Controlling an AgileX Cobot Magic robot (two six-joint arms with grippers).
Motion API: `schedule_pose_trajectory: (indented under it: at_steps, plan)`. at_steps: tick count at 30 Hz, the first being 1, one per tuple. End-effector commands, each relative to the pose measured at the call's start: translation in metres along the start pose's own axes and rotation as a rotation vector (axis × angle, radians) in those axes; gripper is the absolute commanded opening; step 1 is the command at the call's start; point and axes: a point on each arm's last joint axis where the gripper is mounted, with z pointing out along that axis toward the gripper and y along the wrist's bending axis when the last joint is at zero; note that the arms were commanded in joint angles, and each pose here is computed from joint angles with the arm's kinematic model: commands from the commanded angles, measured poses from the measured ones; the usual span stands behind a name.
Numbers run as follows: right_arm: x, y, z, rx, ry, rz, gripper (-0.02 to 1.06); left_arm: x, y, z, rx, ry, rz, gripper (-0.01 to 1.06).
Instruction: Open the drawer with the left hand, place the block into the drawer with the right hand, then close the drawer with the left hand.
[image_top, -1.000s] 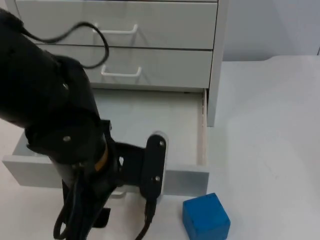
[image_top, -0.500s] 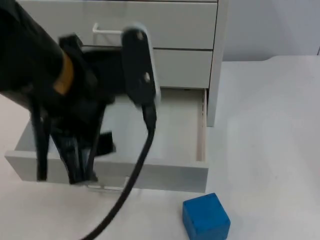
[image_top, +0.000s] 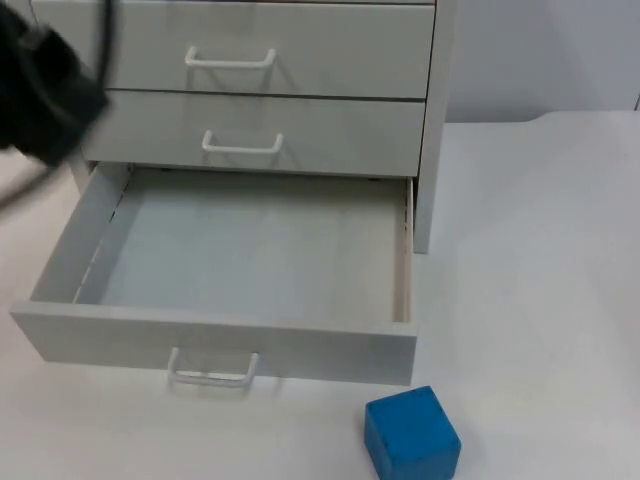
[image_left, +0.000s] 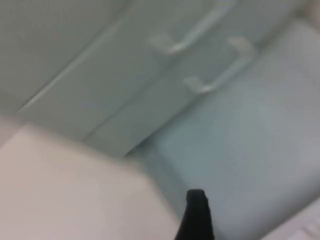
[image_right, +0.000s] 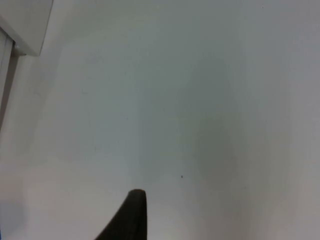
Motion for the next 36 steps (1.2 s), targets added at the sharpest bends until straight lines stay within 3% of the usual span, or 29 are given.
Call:
schedule_pose_trajectory:
  at_steps: [1,6,11,22,26,29,36]
  plan:
    - [0.000,-0.001,-0.001,0.004,0.000,0.004,1.05,0.008,0.020,-0.012,-0.059,0.001,-0.177,0.64]
    - [0.000,-0.001,-0.001,0.004,0.002,0.004,1.05,0.034,0.053,-0.037,-0.164,0.055,-0.506,0.64]
    - [0.000,0.000,-0.001,0.000,0.002,-0.001,1.05,0.050,0.064,-0.052,-0.221,0.091,-0.656,0.64]
    - [0.000,0.000,-0.001,-0.002,0.002,0.001,1.05,0.052,0.064,-0.058,-0.222,0.103,-0.621,0.64]
    - [0.001,0.001,-0.001,-0.019,0.009,0.014,1.05,0.052,0.063,-0.058,-0.219,0.104,-0.626,0.76]
    - [0.005,0.002,-0.001,-0.028,0.053,0.022,1.05,0.053,0.063,-0.058,-0.217,0.113,-0.626,1.03]
    - [0.010,0.016,-0.002,-0.101,0.107,-0.004,1.05,0.053,0.063,-0.058,-0.212,0.111,-0.631,1.05]
